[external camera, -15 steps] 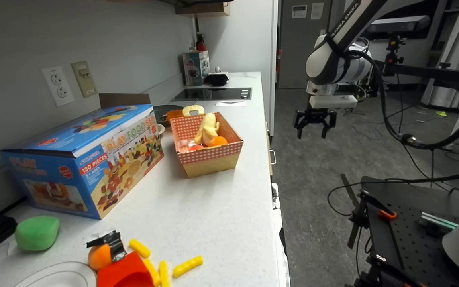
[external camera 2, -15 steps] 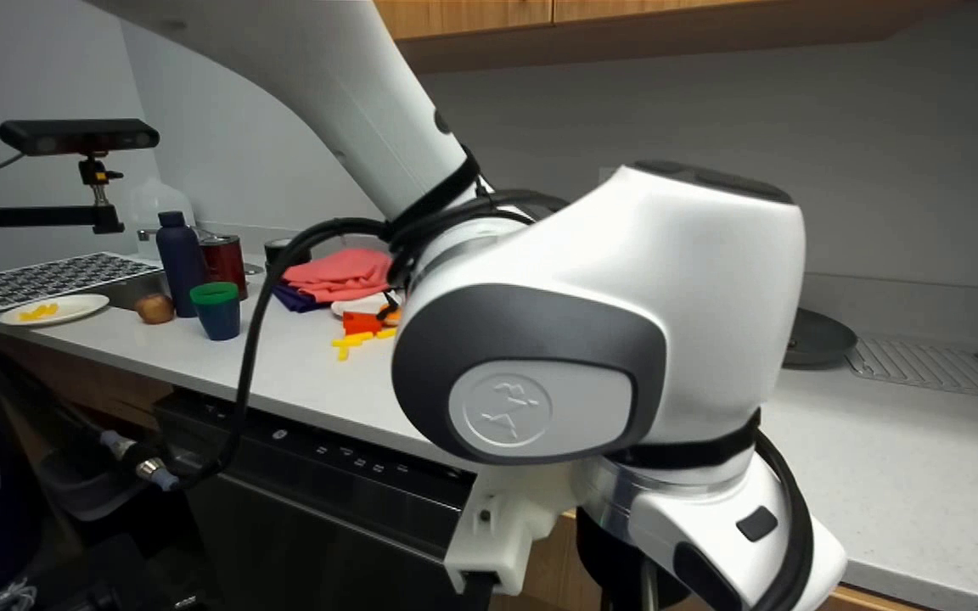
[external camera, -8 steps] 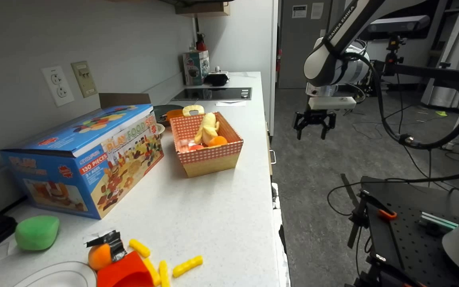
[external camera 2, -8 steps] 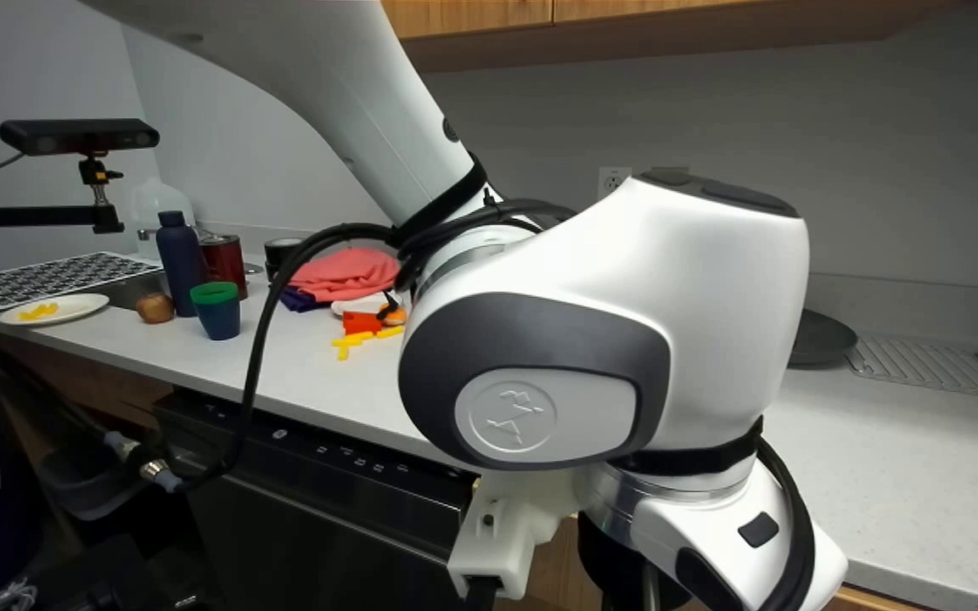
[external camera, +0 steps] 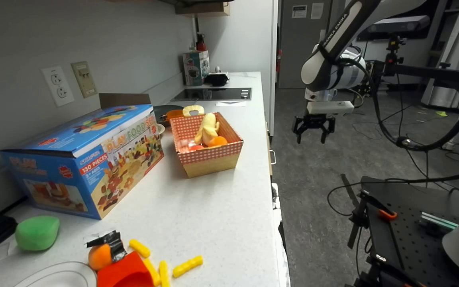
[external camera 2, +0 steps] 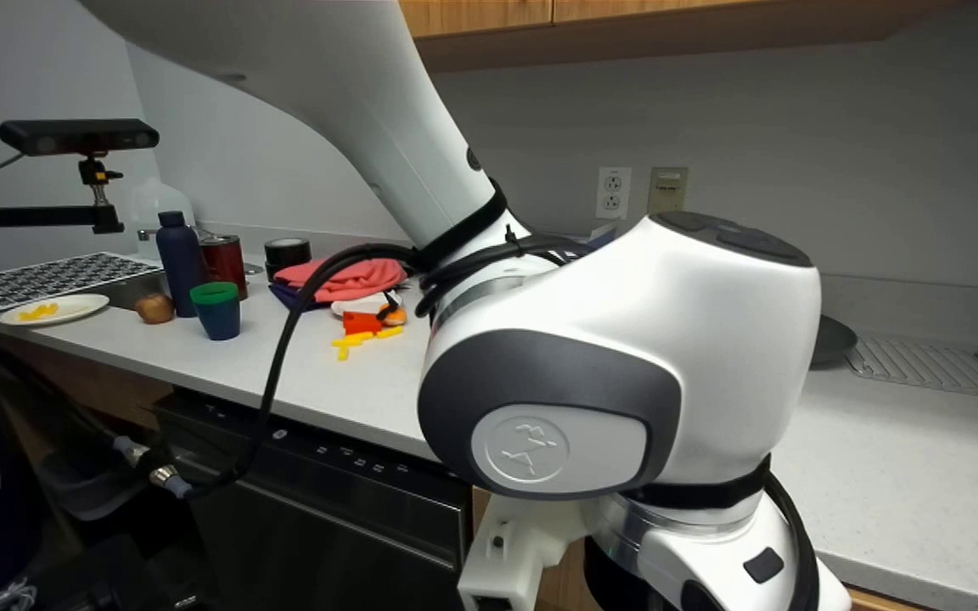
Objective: Open the drawer, remove the toys inside then close the drawer
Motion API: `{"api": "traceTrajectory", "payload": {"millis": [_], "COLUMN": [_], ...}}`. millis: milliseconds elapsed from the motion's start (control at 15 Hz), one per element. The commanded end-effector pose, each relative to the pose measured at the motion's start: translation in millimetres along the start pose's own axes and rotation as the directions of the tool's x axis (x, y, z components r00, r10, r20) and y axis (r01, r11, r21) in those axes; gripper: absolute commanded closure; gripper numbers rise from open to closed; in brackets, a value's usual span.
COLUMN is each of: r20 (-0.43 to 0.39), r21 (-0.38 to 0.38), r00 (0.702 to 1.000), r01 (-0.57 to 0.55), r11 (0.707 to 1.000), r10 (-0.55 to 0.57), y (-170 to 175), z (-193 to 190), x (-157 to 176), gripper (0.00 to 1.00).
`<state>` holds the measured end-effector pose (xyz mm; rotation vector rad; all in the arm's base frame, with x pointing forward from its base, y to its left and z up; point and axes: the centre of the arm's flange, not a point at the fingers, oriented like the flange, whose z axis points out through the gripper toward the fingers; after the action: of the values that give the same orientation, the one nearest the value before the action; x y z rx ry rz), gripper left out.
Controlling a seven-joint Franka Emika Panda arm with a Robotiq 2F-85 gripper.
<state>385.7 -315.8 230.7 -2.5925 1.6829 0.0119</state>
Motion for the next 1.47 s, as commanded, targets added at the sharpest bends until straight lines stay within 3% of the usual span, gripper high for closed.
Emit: {"api": "traceTrajectory", "payload": {"millis": [0,333,800,1400], "r20": [-0.019,-0.084,-0.065,-0.028], "r21": [0.081,0.201,0.176,0.245], "r00": [1.0,0.996,0.998,0.999], "r01": [-0.001,0.028,0.006,0.05], "r11": [0.997,0.979,0.984,0.968], "r10": [0.002,-0.011,0.006,-0.044], "y": [-5,-13,-11,-35], "z": [30,51,46,68], "x": [35,62,50,47], "gripper": [0.0,0.0,0.0,0.0]}}
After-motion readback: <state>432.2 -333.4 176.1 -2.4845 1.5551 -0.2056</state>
